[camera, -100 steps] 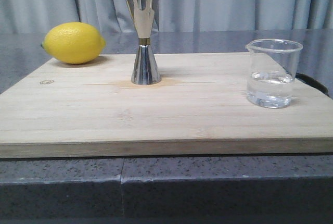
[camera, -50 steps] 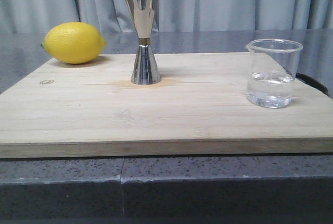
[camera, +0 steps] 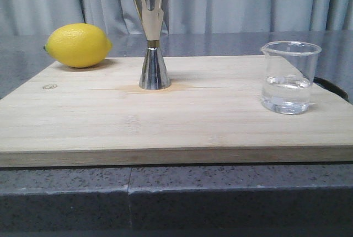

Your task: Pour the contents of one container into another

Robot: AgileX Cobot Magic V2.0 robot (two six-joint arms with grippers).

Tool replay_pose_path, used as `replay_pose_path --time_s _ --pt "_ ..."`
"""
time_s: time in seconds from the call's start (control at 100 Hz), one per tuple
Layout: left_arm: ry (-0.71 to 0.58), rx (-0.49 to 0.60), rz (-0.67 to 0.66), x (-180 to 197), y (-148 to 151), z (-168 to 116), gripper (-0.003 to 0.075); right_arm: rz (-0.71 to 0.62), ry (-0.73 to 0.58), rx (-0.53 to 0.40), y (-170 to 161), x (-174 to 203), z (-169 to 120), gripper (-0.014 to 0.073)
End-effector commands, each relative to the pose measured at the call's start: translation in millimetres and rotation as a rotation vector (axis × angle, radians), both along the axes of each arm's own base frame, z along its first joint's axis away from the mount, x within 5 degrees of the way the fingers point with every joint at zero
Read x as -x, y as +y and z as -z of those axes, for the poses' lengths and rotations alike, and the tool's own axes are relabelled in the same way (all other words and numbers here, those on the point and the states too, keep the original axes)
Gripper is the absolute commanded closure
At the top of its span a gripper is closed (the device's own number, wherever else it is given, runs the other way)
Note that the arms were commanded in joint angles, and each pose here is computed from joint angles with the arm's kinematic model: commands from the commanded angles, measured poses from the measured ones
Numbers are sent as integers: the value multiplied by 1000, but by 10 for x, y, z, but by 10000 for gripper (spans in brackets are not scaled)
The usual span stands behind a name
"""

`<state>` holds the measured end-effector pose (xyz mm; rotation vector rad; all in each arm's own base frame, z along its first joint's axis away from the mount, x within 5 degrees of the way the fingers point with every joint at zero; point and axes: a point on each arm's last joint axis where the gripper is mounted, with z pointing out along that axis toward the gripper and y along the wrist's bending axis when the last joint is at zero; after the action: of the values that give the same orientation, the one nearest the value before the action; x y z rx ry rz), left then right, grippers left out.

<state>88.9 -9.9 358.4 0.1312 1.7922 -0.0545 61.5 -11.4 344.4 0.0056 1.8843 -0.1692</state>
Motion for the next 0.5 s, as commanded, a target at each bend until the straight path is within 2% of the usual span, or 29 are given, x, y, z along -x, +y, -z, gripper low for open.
replay_pose_path --time_s 0.0,0.21,0.31,0.49 --pt "35 9 4 -96 -12 -165 104 4 -16 11 -4 -65 -167 29" --pt "257 -5 66 -434 -89 -156 104 6 62 -8 2 -186 -176 29" --pt "319 5 181 -629 -202 -78 104 0 73 -23 11 -211 -166 29" --pt "349 -14 454 -893 -425 63 104 -1 73 -25 13 -211 -166 29"
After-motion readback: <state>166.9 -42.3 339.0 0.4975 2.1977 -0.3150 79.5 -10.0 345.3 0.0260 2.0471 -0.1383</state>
